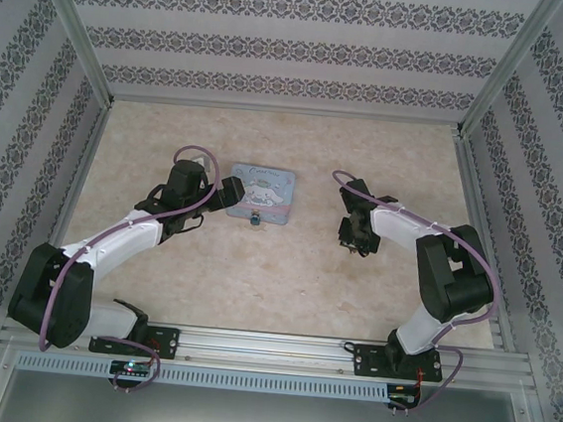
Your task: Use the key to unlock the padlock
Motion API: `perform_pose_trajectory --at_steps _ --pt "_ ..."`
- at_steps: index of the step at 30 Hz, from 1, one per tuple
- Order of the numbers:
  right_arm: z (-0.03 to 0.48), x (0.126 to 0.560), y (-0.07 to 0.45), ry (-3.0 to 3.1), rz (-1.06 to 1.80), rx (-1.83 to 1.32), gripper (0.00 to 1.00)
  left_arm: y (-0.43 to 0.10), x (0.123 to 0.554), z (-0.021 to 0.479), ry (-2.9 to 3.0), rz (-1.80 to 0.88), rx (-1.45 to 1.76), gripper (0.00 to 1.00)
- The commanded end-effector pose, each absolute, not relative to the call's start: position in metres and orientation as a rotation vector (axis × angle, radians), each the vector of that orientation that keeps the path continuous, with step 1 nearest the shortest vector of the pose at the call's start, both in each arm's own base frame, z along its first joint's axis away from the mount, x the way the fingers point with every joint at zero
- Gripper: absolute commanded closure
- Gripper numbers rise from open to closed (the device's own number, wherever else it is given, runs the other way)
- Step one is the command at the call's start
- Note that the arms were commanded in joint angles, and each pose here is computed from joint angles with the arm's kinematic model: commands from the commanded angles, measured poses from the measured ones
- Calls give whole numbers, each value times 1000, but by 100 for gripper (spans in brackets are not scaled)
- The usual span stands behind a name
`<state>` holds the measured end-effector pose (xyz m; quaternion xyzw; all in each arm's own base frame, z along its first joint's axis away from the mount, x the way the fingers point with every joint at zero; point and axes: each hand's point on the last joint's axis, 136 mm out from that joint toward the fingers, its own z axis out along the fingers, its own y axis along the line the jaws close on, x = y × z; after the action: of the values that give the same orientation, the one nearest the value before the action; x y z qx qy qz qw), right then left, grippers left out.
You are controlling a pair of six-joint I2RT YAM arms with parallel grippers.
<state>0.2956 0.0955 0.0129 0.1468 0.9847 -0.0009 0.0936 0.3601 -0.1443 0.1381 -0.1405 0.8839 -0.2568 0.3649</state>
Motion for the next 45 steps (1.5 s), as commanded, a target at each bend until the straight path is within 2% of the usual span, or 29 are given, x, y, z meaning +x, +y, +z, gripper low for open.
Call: perform_pose_trajectory --at_steps 1,3,5,9,12,16,28,36,45 --pt "12 295 93 2951 -32 439 74 -150 362 141 2251 -691 -351 0" --pt "12 296 94 2955 -25 434 77 -151 362 142 2248 -692 -349 1" --pt "12 296 94 2956 -10 433 86 -151 362 142 2248 -692 -352 0" --pt "13 292 95 2961 24 426 96 -150 362 142 2247 -690 -360 0" --pt "15 291 107 2945 143 439 100 -150 362 142 2250 -692 -364 0" --pt "22 291 131 2926 278 421 100 -150 361 140 2258 -691 -366 0" --pt "62 290 214 2863 390 160 100 -147 357 140 2260 -685 -382 0" --pt "73 284 229 2830 410 98 100 -151 355 147 2253 -722 -384 0" --pt "106 288 237 2735 505 76 100 -176 353 166 2243 -962 -439 0"
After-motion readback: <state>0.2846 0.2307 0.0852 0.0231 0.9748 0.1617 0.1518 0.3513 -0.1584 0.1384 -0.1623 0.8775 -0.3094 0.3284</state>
